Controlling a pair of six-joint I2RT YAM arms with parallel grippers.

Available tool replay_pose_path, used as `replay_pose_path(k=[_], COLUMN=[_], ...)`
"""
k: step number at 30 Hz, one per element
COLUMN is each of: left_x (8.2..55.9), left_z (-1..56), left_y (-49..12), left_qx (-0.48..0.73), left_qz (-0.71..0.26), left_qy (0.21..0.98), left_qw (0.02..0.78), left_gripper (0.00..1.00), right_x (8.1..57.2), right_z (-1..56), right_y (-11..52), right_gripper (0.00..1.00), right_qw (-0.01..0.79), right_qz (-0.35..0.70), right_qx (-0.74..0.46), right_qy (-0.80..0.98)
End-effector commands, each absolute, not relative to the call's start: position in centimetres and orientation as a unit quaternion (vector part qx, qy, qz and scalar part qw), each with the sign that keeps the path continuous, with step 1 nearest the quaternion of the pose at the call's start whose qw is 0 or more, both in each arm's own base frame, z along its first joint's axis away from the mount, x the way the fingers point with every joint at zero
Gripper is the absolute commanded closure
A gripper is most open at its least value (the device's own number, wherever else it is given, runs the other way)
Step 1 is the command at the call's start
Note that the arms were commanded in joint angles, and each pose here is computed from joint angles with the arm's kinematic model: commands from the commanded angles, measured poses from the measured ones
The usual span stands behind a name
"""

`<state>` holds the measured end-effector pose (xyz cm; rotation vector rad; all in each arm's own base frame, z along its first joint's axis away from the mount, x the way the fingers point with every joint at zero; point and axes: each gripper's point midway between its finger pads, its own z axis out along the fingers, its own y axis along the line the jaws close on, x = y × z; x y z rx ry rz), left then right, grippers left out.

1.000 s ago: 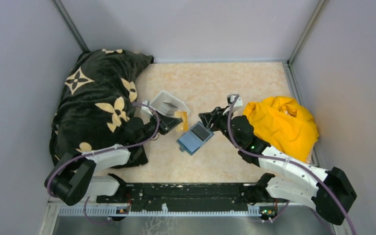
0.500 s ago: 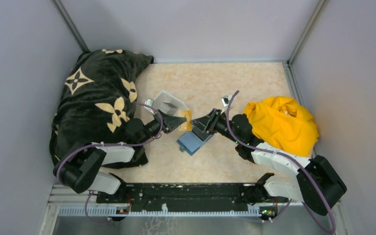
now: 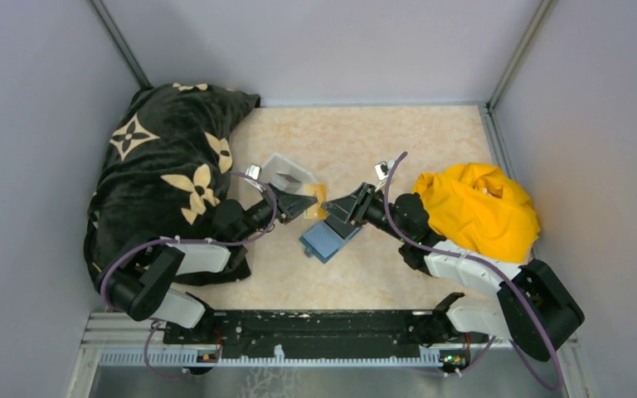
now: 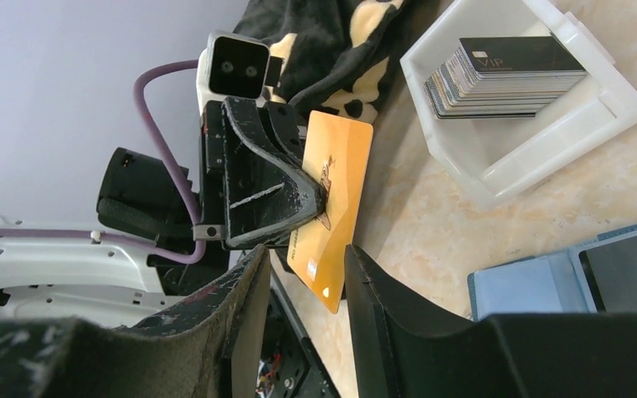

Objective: Put the credit cards into the card holder
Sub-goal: Pick up the credit card from the storage box.

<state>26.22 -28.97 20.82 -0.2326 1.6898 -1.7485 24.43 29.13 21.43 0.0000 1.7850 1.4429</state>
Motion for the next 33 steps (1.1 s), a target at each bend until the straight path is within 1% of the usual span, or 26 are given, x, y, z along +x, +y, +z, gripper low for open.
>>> replay_pose_path(k=[1,17,33], left_x=[26.2,26.6,26.3], left_z=[23.2,22.6,22.4], left_y=[-29.1,-27.9,-28.7], left_qx=[-0.069,-0.080,-0.074], left_qz=[-0.694,-0.674,-0.698], left_qy=[0.619,0.627,0.620], left_qw=[0.361,0.382,0.351], left_gripper=[1.00,1.00,1.00], right_x=[24.5,24.2,24.6], right_z=[22.5,22.7,22.3], right_y=[28.9,28.2,29.9], right_gripper=[0.61,0.62,0.65], right_qw=[0.424,0.433,0.409], right_qz=[0.583,0.574,0.602], right_qx=[-0.005,-0.008,-0.018], right_qy=[0.693,0.695,0.686])
